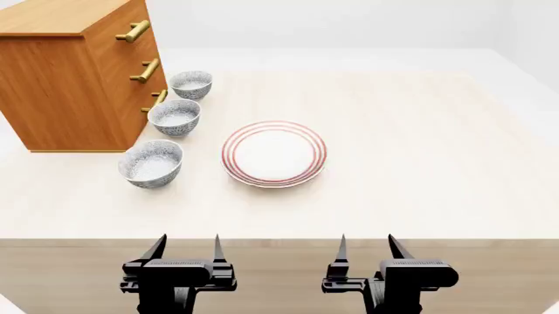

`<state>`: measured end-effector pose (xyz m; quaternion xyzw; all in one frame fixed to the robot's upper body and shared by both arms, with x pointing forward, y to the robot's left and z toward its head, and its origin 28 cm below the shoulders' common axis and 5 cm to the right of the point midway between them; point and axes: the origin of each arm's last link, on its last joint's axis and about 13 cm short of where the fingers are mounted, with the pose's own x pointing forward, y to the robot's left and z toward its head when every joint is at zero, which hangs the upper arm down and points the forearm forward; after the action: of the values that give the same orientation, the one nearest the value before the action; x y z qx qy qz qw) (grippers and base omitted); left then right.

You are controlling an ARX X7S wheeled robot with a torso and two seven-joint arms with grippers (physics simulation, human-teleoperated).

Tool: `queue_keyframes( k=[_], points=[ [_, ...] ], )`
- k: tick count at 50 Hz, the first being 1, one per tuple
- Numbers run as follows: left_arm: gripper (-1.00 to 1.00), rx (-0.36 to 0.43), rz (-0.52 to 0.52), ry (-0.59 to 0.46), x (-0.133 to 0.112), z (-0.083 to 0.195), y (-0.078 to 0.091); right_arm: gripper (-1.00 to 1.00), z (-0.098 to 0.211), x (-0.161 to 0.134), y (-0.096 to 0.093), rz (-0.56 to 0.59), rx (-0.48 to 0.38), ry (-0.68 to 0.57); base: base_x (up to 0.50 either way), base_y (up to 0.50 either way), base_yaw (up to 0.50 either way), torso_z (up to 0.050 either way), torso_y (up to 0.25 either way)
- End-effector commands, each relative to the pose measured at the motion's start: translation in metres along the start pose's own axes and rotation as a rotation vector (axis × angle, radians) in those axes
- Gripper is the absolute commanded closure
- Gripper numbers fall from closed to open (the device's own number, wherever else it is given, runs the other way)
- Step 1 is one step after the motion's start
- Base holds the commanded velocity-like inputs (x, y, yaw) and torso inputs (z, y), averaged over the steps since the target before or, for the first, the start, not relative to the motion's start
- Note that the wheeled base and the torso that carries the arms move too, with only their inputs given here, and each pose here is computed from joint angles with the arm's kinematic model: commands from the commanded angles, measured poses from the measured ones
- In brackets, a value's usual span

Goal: Put the bowl in the middle on the plate.

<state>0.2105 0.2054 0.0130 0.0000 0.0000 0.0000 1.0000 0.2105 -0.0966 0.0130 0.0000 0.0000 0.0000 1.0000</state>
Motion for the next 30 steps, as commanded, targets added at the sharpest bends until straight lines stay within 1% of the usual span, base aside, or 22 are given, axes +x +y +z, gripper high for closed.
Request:
queue_keyframes(
  k=[1, 13, 15, 16, 17, 18, 19, 20, 21, 22, 23, 24, 25, 26, 27, 28, 30],
  points=[
    [-1.0, 0.007, -0.003, 0.003, 0.0, -0.001, -0.001, -1.0, 0.0, 0.002, 0.001, 0.005, 0.011, 0.0, 0.0, 0.0, 0.0, 0.0, 0.0],
    [-1.0, 0.026, -0.011, 0.003, 0.001, 0.005, -0.002, -1.0, 0.01, 0.003, 0.0, 0.013, 0.004, -0.01, 0.0, 0.0, 0.0, 0.0, 0.0],
    [-1.0, 0.03, -0.016, 0.003, 0.0, 0.009, -0.002, -1.0, 0.015, 0.004, -0.002, 0.015, 0.013, -0.012, 0.0, 0.0, 0.0, 0.0, 0.0],
    [-1.0, 0.035, -0.017, 0.002, 0.0, 0.012, -0.002, -1.0, 0.023, 0.004, -0.003, 0.016, 0.016, -0.014, 0.0, 0.0, 0.0, 0.0, 0.0],
    [-1.0, 0.038, -0.022, 0.001, 0.001, 0.018, -0.002, -1.0, 0.03, 0.005, -0.004, 0.017, 0.016, -0.015, 0.0, 0.0, 0.0, 0.0, 0.0],
    [-1.0, 0.036, -0.04, -0.004, 0.003, 0.029, -0.001, -1.0, 0.044, 0.006, -0.006, 0.047, 0.017, -0.017, 0.0, 0.0, 0.0, 0.0, 0.0],
    [-1.0, 0.051, -0.041, -0.018, 0.005, 0.039, -0.001, -1.0, 0.056, 0.006, -0.006, 0.068, 0.026, -0.018, 0.0, 0.0, 0.0, 0.0, 0.0],
    [-1.0, 0.043, -0.043, -0.014, 0.007, 0.046, -0.001, -1.0, 0.063, 0.007, -0.007, 0.064, 0.019, -0.019, 0.0, 0.0, 0.0, 0.0, 0.0],
    [-1.0, 0.017, -0.059, -0.007, 0.009, 0.053, 0.0, -1.0, 0.07, 0.008, -0.007, 0.074, 0.007, -0.017, 0.0, 0.0, 0.0, 0.0, 0.0],
    [-1.0, 0.027, -0.057, -0.019, 0.014, 0.07, 0.001, -1.0, 0.085, 0.012, -0.009, 0.071, -0.009, -0.014, 0.0, 0.0, 0.0, 0.0, 0.0],
    [-1.0, -0.003, -0.065, -0.008, 0.017, 0.079, 0.002, -1.0, 0.094, 0.015, -0.01, 0.063, -0.023, -0.02, 0.0, 0.0, 0.0, 0.0, 0.0],
    [-1.0, -0.012, -0.069, -0.009, 0.019, 0.085, 0.002, -1.0, 0.099, 0.016, -0.011, 0.064, -0.026, -0.024, 0.0, 0.0, 0.0, 0.0, 0.0],
    [-1.0, -0.004, -0.063, -0.015, 0.021, 0.09, 0.003, -1.0, 0.103, 0.016, -0.011, 0.055, -0.029, -0.043, 0.0, 0.0, 0.0, 0.0, 0.0],
    [-1.0, -0.004, -0.062, -0.027, 0.024, 0.094, 0.003, -1.0, 0.108, 0.017, -0.012, 0.034, -0.051, -0.059, 0.0, 0.0, 0.0, 0.0, 0.0],
    [-1.0, -0.011, -0.062, -0.042, 0.025, 0.096, 0.004, -1.0, 0.11, 0.018, -0.012, 0.042, -0.051, -0.051, 0.0, 0.0, 0.0, 0.0, 0.0],
    [-1.0, 0.002, -0.058, -0.046, 0.027, 0.098, 0.004, -1.0, 0.113, 0.018, -0.012, 0.038, -0.036, -0.059, 0.0, 0.0, 0.0, 0.0, 0.0],
    [-1.0, -0.002, -0.062, -0.043, 0.027, 0.096, 0.003, -1.0, 0.112, 0.018, -0.012, 0.031, -0.041, -0.062, 0.0, 0.0, 0.0, 0.0, 0.0]
  ],
)
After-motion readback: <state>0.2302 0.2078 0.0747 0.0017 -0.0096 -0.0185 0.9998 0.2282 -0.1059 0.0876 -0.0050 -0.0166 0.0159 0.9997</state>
